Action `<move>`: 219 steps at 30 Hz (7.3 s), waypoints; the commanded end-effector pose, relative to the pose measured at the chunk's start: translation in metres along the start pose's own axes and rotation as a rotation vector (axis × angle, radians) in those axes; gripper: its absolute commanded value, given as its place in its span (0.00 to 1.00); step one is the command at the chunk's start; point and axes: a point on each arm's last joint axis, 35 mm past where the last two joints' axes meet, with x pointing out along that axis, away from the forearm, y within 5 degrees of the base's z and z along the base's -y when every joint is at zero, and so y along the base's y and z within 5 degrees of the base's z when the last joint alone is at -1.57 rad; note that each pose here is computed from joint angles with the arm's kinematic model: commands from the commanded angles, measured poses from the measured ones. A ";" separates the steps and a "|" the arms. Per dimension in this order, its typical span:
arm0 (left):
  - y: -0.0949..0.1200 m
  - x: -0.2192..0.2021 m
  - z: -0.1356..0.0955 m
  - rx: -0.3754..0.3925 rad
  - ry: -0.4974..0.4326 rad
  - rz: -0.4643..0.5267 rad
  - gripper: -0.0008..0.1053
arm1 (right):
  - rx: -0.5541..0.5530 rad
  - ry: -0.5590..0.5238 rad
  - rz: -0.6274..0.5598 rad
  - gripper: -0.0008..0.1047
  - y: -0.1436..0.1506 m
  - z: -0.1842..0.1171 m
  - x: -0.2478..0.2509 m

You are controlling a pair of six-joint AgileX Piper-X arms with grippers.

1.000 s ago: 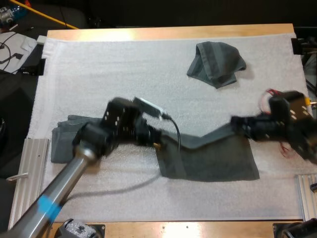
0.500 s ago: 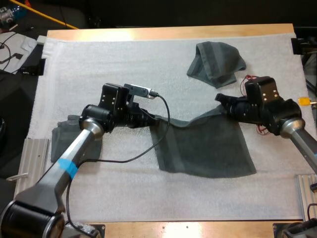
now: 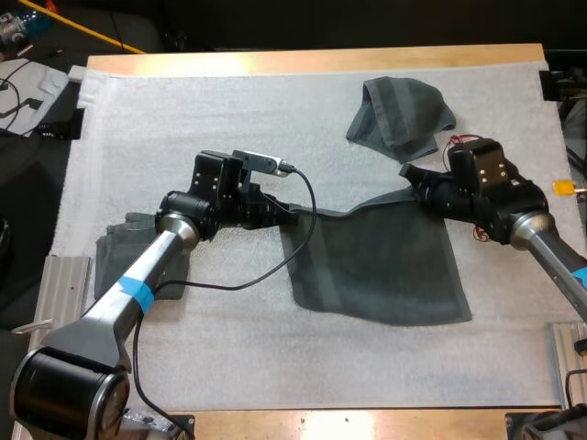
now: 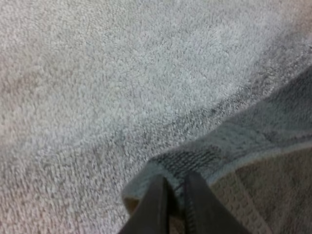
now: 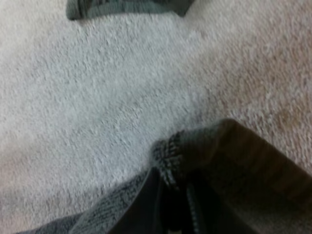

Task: Pick towel from pile, fold and stack

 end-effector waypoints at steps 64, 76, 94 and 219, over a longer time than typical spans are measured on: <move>-0.078 -0.244 -0.115 0.111 -0.144 -0.093 0.51 | -0.332 -0.026 0.060 0.52 -0.020 -0.096 -0.244; -0.060 -0.220 -0.140 0.046 -0.030 -0.063 0.52 | -0.326 0.158 -0.045 0.51 -0.044 -0.125 -0.212; -0.056 -0.212 -0.138 0.043 -0.031 -0.087 0.52 | -0.206 0.286 -0.058 0.52 -0.068 -0.136 -0.088; -0.075 -0.074 -0.130 0.182 0.486 -0.167 0.01 | -0.197 0.322 0.057 0.01 -0.060 -0.141 -0.125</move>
